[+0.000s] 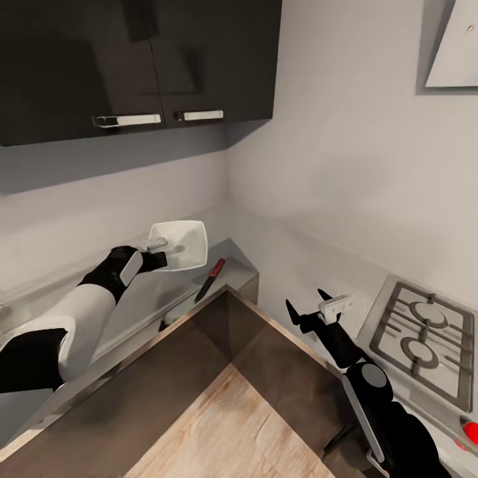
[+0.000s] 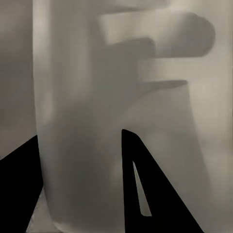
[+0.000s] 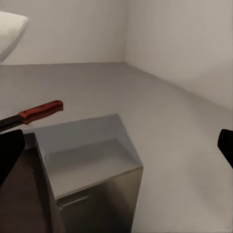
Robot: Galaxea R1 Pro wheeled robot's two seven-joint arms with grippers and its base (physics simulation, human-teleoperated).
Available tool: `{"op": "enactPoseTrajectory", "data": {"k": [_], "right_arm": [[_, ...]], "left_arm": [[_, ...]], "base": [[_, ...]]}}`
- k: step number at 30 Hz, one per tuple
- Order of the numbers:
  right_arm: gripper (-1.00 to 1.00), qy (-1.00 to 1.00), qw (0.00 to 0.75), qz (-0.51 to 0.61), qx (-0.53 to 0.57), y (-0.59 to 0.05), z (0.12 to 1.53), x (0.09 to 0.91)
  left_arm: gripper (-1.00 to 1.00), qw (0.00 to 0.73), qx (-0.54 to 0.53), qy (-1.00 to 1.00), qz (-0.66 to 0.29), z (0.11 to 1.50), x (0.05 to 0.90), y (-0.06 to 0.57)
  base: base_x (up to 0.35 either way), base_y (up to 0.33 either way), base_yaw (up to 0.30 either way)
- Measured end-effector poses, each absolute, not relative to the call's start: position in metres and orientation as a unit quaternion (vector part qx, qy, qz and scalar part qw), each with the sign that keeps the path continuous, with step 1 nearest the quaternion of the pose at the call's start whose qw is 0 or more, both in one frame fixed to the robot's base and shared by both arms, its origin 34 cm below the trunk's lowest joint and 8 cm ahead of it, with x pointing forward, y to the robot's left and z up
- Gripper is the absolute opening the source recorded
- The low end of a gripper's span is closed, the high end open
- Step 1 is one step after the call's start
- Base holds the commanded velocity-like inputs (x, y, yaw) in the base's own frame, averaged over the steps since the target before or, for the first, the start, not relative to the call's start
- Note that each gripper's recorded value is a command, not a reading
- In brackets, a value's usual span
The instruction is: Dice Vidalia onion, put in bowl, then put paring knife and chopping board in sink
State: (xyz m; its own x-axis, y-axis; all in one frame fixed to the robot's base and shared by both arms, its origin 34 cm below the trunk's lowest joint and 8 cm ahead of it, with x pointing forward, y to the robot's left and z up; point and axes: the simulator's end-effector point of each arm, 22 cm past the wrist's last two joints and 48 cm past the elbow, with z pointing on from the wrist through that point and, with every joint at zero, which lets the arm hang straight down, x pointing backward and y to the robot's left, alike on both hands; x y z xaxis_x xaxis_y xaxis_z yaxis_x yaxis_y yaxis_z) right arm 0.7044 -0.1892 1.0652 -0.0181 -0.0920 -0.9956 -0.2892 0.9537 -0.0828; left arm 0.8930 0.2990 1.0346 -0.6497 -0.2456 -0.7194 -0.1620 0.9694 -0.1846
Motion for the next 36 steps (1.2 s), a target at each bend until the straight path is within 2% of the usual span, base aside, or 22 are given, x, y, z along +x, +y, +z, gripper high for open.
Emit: {"op": "enactPoseTrajectory", "data": {"k": [2, 7, 15, 24, 36], "right_arm": [[1.00, 0.711, 0.687, 0.072, -0.134, -0.189, 1.064, 0.705], [1.00, 0.713, 0.685, 0.072, -0.134, -0.189, 1.060, 0.705], [1.00, 0.716, 0.681, 0.073, -0.134, -0.189, 1.055, 0.705], [1.00, 0.718, 0.679, 0.073, -0.133, -0.190, 1.051, 0.706], [1.00, 0.719, 0.679, 0.073, -0.133, -0.190, 1.050, 0.706]], "left_arm": [[-1.00, 0.413, -0.113, 0.902, -0.050, 1.034, 0.895, 0.300], [-1.00, 0.509, -0.094, 0.851, -0.087, 1.031, 0.905, 0.290], [-1.00, 0.557, -0.074, 0.821, -0.100, 1.046, 0.912, 0.283], [-1.00, 0.562, -0.065, 0.818, -0.107, 1.053, 0.913, 0.279], [-1.00, 0.548, -0.055, 0.826, -0.122, 1.080, 0.915, 0.271]], "base": [[0.000, 0.000, 0.194], [0.000, 0.000, 0.196], [0.000, 0.000, 0.198], [-0.015, 0.000, 0.137], [-0.291, 0.000, 0.004]]}}
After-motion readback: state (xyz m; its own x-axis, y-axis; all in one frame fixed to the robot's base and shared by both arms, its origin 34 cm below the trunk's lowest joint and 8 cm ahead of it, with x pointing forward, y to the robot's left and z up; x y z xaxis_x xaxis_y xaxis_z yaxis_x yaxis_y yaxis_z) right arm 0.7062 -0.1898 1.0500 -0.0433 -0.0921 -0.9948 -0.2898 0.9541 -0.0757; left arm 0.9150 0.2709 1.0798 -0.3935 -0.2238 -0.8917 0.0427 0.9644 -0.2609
